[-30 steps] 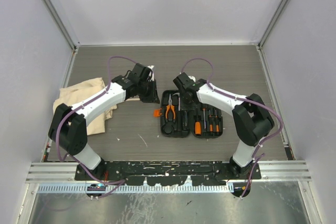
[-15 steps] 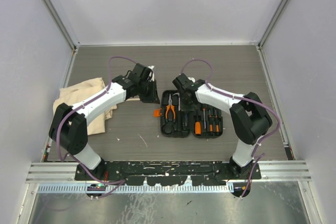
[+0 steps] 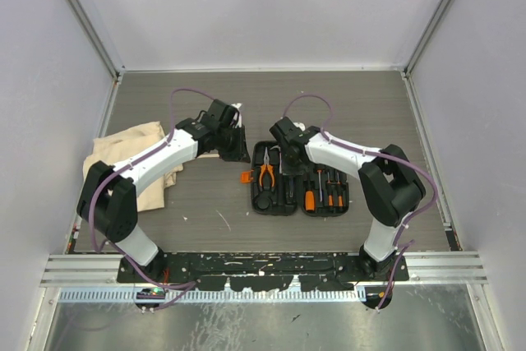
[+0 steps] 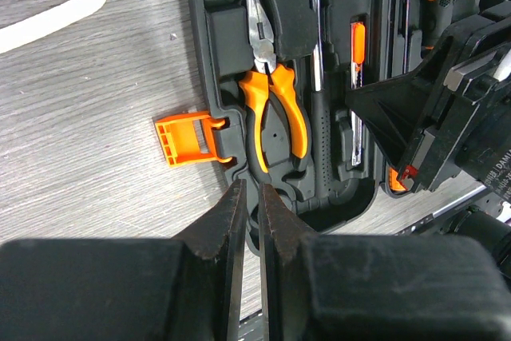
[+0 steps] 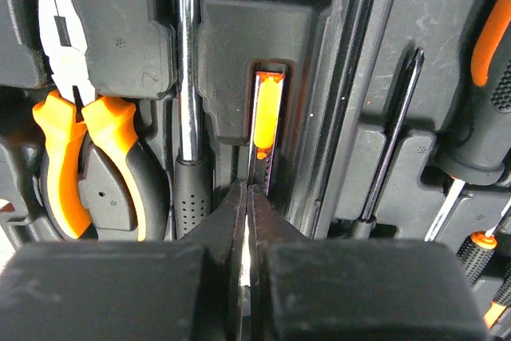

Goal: Sort the tools into containers
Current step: Adjust the utility knife in the storage box.

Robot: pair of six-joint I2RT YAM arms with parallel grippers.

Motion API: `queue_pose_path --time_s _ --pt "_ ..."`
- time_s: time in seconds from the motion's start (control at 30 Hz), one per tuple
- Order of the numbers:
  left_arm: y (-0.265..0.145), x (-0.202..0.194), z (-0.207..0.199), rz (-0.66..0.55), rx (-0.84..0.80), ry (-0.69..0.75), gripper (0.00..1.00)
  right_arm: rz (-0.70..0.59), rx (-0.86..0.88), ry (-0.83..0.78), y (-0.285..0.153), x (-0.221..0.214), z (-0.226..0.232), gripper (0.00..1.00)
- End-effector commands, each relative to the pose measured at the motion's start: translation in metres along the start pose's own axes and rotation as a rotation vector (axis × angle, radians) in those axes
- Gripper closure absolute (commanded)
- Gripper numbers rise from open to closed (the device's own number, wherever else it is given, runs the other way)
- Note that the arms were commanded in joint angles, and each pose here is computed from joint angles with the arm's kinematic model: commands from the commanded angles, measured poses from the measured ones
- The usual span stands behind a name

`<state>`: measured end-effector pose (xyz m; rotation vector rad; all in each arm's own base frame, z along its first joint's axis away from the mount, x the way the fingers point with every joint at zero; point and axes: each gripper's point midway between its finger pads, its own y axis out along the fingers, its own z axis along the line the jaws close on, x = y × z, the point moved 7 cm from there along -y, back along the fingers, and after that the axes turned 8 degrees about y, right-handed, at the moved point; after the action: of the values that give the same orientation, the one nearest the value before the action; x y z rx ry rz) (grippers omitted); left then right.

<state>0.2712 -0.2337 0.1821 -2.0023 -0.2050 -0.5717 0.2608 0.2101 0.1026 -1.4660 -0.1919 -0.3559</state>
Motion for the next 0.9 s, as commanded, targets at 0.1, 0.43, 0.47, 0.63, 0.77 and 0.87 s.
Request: queue_pose_path --time_s 0.1,0.43,0.47,0.63,0.77,0.87 --pt "0.0 0.009 -0.005 -0.032 -0.038 -0.006 0.88 0.096 -0.077 -0.003 0.019 -0.03 -0.019 0.99" --pt "0.001 0.008 -0.004 -0.027 -0.032 -0.005 0.88 0.071 0.067 0.014 0.009 -0.033 -0.011 0.99" --pt "0.0 0.009 -0.004 -0.029 -0.032 -0.004 0.88 0.048 0.098 0.013 0.003 -0.027 -0.005 0.99" --pt "-0.003 0.012 -0.006 -0.041 -0.032 -0.001 0.88 -0.066 0.175 0.018 -0.03 0.003 0.011 0.93" --pt "-0.004 0.013 -0.005 -0.044 -0.026 0.0 0.87 -0.153 0.175 0.019 -0.055 0.023 0.014 0.88" --pt "-0.005 0.013 -0.005 -0.045 -0.027 0.002 0.87 -0.192 0.191 0.026 -0.069 0.033 0.015 0.84"
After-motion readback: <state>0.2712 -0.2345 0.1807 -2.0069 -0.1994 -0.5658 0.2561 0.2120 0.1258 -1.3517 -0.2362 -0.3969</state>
